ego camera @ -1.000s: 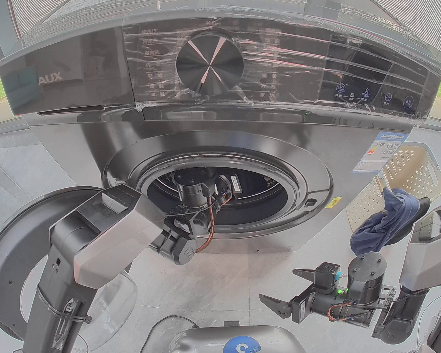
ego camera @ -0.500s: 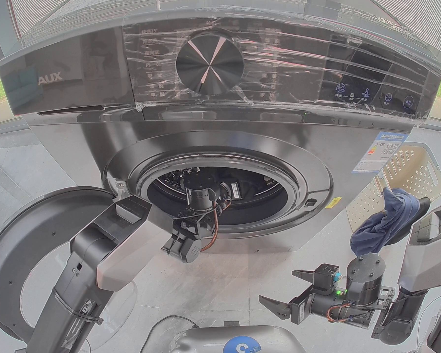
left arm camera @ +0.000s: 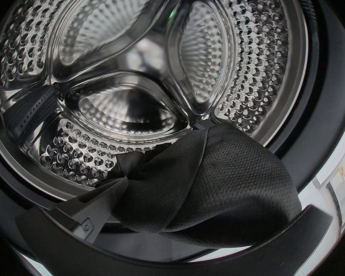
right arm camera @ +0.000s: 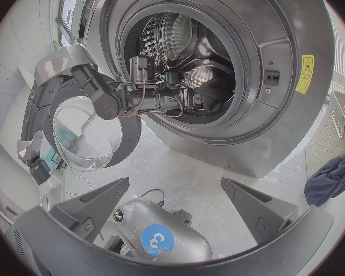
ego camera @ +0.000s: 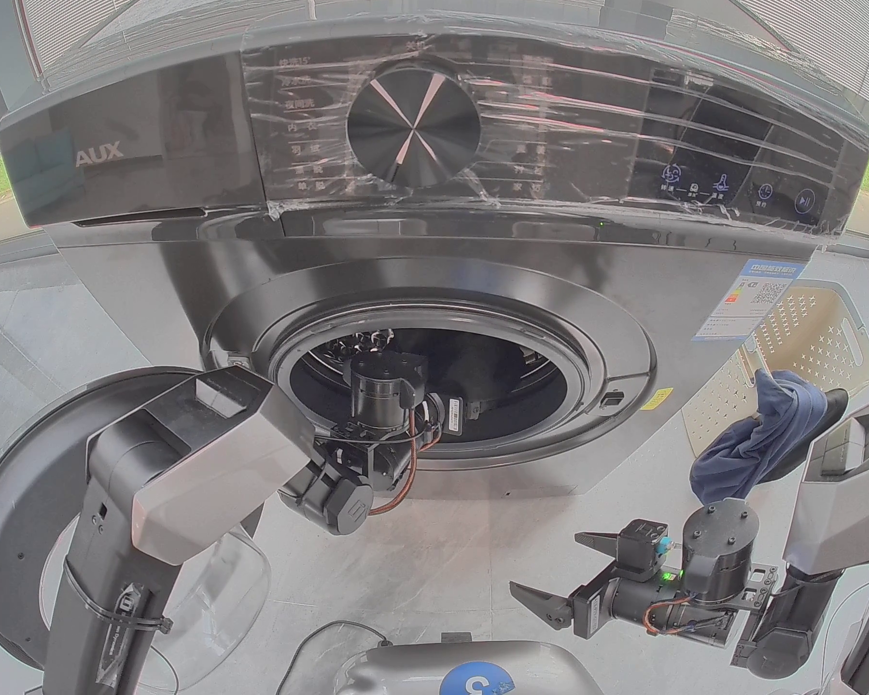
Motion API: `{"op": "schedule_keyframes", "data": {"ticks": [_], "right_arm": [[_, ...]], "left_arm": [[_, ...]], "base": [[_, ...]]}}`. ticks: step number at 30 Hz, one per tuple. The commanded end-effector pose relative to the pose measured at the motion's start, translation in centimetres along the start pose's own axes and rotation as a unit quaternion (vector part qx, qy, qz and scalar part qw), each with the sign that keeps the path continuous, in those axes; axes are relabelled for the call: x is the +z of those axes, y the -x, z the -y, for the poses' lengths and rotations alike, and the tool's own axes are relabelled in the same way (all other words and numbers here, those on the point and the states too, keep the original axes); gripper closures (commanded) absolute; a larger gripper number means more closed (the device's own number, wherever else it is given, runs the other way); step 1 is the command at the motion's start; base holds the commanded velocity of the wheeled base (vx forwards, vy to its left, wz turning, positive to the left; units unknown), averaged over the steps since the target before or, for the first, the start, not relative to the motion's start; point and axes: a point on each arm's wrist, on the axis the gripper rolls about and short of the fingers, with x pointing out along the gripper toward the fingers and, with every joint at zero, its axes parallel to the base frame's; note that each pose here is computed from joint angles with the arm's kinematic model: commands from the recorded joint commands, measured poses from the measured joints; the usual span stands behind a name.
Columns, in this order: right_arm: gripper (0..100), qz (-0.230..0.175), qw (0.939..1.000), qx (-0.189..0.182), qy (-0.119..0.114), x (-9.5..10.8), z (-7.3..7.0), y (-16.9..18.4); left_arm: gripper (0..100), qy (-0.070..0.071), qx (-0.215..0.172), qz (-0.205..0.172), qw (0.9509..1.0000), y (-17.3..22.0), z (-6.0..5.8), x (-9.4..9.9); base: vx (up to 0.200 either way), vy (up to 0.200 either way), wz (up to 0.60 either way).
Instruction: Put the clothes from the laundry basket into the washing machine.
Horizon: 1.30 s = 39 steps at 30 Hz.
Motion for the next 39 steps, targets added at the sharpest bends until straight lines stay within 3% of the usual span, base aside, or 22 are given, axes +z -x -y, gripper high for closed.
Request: {"op": "schedule_keyframes", "data": {"ticks": [1,2,6,8,10,13,14,17,26,31,34,38,39], "right_arm": [[0,0.003,1.0,0.001,0.0,0.0,0.0,-0.1],[0,0.003,1.0,0.001,0.0,0.0,0.0,-0.1],[0,0.003,1.0,0.001,0.0,0.0,0.0,-0.1],[0,0.004,1.0,0.0,0.0,0.1,0.0,0.0],[0,0.004,1.0,0.0,0.0,0.1,0.0,0.0],[0,0.005,1.0,0.0,0.0,0.1,0.0,0.0],[0,0.005,1.0,0.0,0.0,0.1,0.0,0.0],[0,0.006,1.0,0.0,-0.001,0.2,0.0,0.1],[0,0.007,1.0,-0.001,-0.001,0.2,0.1,0.1],[0,0.007,1.0,-0.001,-0.001,0.2,0.1,0.1],[0,0.006,1.0,0.0,-0.001,0.1,0.0,0.1],[0,0.005,1.0,0.0,0.0,0.1,0.0,0.0],[0,0.005,1.0,0.0,0.0,0.1,0.0,0.0]], "left_arm": [[0,-0.011,-0.011,-0.001,0.9999,1.0,0.1,0.9],[0,-0.021,-0.017,-0.005,0.9996,1.3,0.0,0.9],[0,-0.032,-0.033,-0.009,0.9989,2.0,-0.2,1.3],[0,-0.049,-0.031,-0.004,0.9983,1.9,-0.5,1.4],[0,-0.082,-0.03,0.012,0.9961,1.8,-0.7,1.7],[0,-0.155,-0.029,0.045,0.9864,1.7,-1.8,1.9],[0,-0.17,-0.042,0.054,0.9831,2.0,-1.5,2.0],[0,-0.165,-0.05,0.047,0.984,2.3,-1.2,1.6],[0,-0.168,-0.061,0.034,0.9832,2.9,-1.2,0.9],[0,-0.162,-0.091,0.019,0.9824,4.7,-1.1,1.1],[0,-0.138,-0.106,0.023,0.9844,5.6,-1.1,1.9],[0,-0.072,-0.119,0.033,0.9898,6.2,-0.2,3.4],[0,-0.072,-0.119,0.033,0.9898,6.2,-0.2,3.4]], "base": [[0.0,0.0,0.0],[0.0,0.0,0.0],[0.0,0.0,0.0],[0.0,0.0,0.0],[0.0,0.0,0.0],[0.0,0.0,0.0],[0.0,0.0,0.0],[0.0,0.0,0.0],[0.0,0.0,0.0],[0.0,0.0,0.0],[0.0,0.0,0.0],[0.0,0.0,0.0],[0.0,0.0,0.0]]}}
